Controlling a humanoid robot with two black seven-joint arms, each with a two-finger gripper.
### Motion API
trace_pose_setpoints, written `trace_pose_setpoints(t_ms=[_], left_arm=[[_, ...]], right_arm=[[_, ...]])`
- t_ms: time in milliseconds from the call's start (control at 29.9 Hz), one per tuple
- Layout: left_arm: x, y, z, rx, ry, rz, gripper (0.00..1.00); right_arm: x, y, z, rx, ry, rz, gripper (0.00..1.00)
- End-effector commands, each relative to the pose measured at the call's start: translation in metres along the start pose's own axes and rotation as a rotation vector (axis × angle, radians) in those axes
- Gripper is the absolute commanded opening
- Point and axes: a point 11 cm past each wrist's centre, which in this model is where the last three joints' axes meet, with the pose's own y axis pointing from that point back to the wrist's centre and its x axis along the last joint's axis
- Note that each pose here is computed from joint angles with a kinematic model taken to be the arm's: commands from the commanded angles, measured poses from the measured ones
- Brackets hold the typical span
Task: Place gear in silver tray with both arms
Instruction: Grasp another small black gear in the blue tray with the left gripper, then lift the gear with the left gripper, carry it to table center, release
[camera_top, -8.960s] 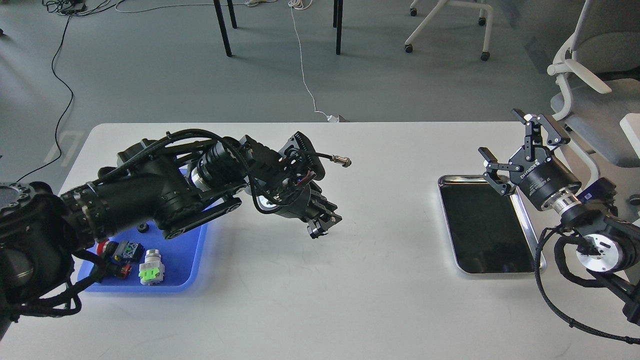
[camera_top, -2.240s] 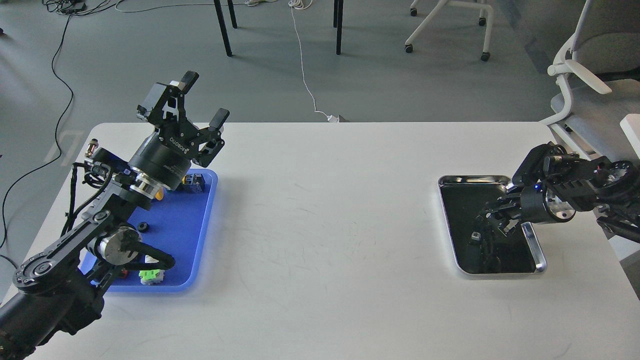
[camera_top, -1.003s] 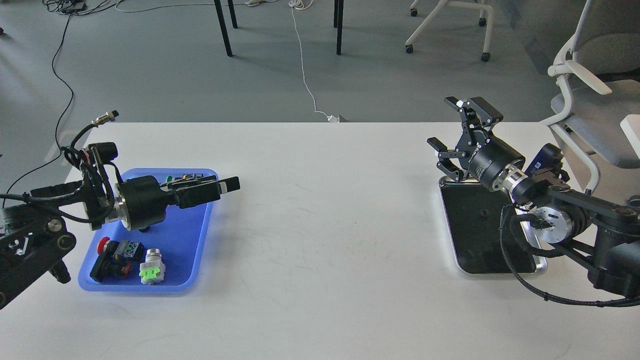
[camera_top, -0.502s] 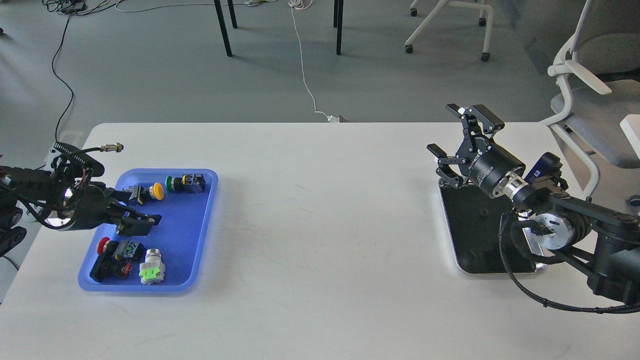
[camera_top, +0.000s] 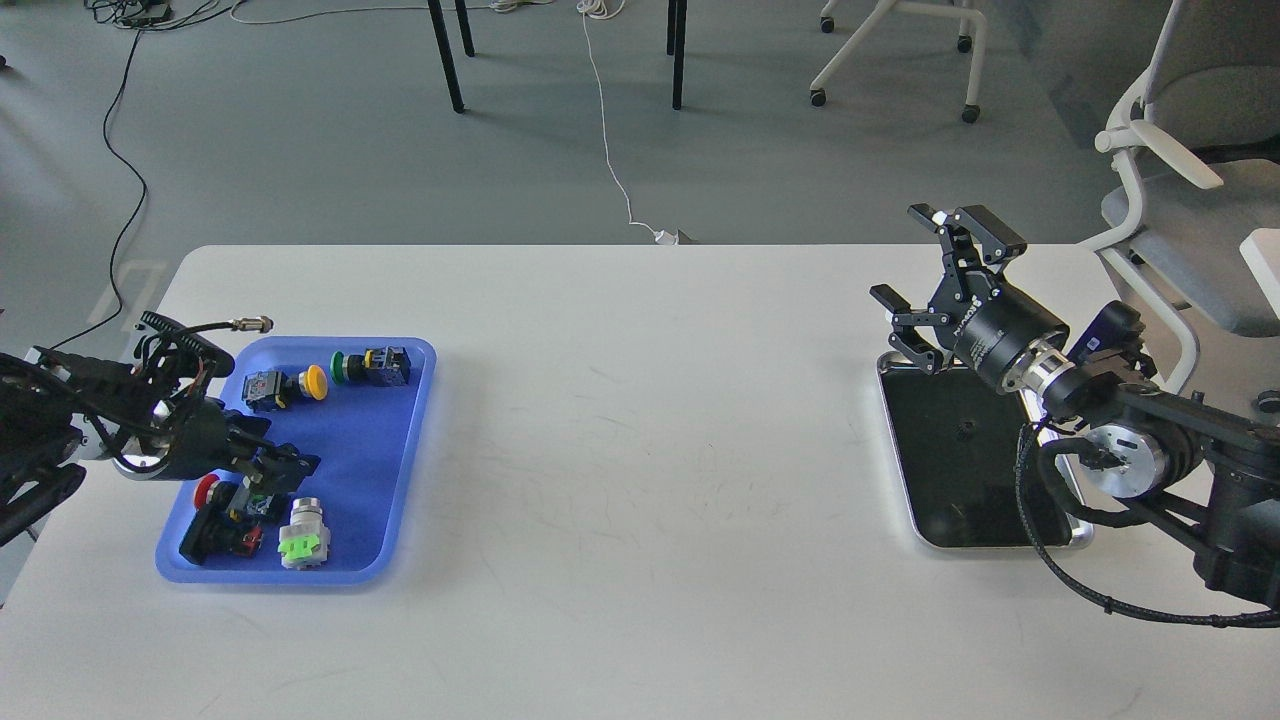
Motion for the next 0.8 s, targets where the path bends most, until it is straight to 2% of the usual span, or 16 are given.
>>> trace_pose_setpoints(t_ms=[0, 201, 334, 435, 535, 769], left_arm=[[-0.001, 0.0, 0.0, -0.001, 0.001, -0.002, 0.63], [-0.003, -0.001, 0.0, 0.001, -0.001, -0.008, 0.46], [-0.005, -0.001, -0.002, 0.006, 0.001, -0.012, 0.27], [-0.003, -0.002, 0.0, 0.003, -0.003, -0.008, 0.16], [-0.002, -0.003, 0.001, 0.001, -0.007, -0.005, 0.1], [0.007, -0.001, 0.003, -0.004, -0.016, 0.012, 0.1]], right_arm=[[0.0, 0.0, 0.0, -0.001, 0.0, 0.001, 0.96], [0.0, 0.001, 0.001, -0.002, -0.001, 0.002, 0.96], [0.0, 0.001, 0.001, -0.002, -0.002, 0.0, 0.96], [0.0, 0.001, 0.001, -0.001, -0.001, 0.002, 0.96], [0.0, 0.001, 0.001, -0.001, -0.001, 0.002, 0.96], [0.001, 0.0, -0.001, 0.003, 0.001, 0.002, 0.96]])
